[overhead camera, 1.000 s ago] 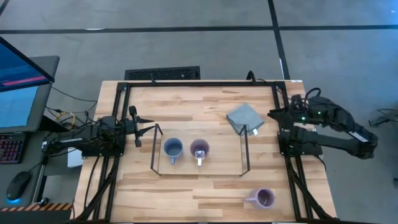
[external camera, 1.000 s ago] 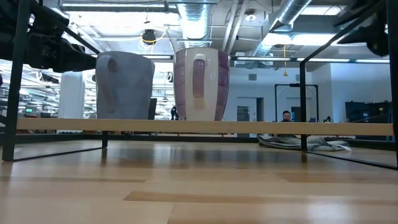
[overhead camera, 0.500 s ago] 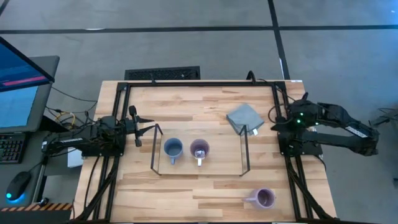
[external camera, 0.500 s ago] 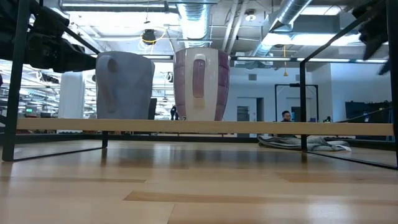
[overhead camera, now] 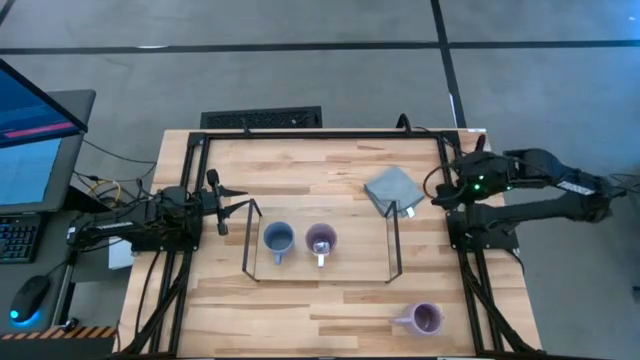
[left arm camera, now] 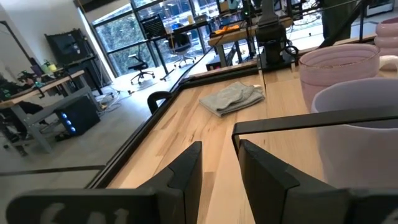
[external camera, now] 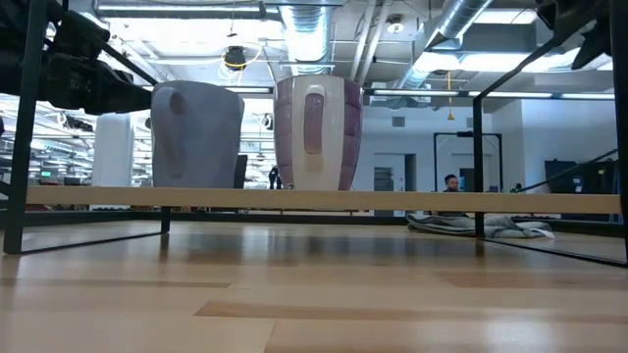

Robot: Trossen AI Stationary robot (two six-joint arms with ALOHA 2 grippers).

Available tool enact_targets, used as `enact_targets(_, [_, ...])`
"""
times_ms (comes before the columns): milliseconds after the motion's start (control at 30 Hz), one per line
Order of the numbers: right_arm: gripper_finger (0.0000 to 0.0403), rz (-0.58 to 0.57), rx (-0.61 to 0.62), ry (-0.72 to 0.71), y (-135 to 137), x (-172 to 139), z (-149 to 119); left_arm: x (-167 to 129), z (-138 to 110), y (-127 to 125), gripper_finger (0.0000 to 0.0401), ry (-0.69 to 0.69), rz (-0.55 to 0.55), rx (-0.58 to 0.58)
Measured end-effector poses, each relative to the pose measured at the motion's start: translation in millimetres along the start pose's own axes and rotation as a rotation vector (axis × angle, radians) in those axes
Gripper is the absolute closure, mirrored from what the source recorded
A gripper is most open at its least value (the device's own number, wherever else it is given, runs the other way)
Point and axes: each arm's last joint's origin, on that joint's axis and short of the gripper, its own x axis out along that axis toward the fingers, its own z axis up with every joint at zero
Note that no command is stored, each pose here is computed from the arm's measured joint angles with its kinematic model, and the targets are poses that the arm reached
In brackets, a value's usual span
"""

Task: Stack small to large cups/mugs on shelf
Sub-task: Put the purple mug on the shelf

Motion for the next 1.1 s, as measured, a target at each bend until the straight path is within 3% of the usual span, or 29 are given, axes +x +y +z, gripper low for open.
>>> enact_targets(200, [0.0172, -0.067, -0.037, 0.069, 24.7, 6.8, -8.4, 0.0, -0.1, 0.0, 0.0303, 0.001, 0.000, 0.000])
enact_targets(433, [0.0172, -0.159, -0.003, 0.204, 42.0, 19.4, -41.8, 0.0, -0.4, -0.2, 0.0303, 0.004, -0.004, -0.001])
enact_targets(700, [0.0172, -0.260, -0.029, 0.220, 55.8, 31.9, -89.2, 0.0, -0.5, -0.3, 0.0303, 0.004, -0.008, -0.020])
enact_targets(900, [0.0172, -0.329, 0.027, 0.216, 59.1, 39.0, -118.9, 0.0, -0.6, -0.4, 0.0303, 0.005, -0.008, -0.027])
enact_targets(1100, [0.0172, -0.316, -0.025, 0.257, 67.2, 49.1, -143.5, 0.0, -0.8, -0.4, 0.0303, 0.006, -0.009, -0.028])
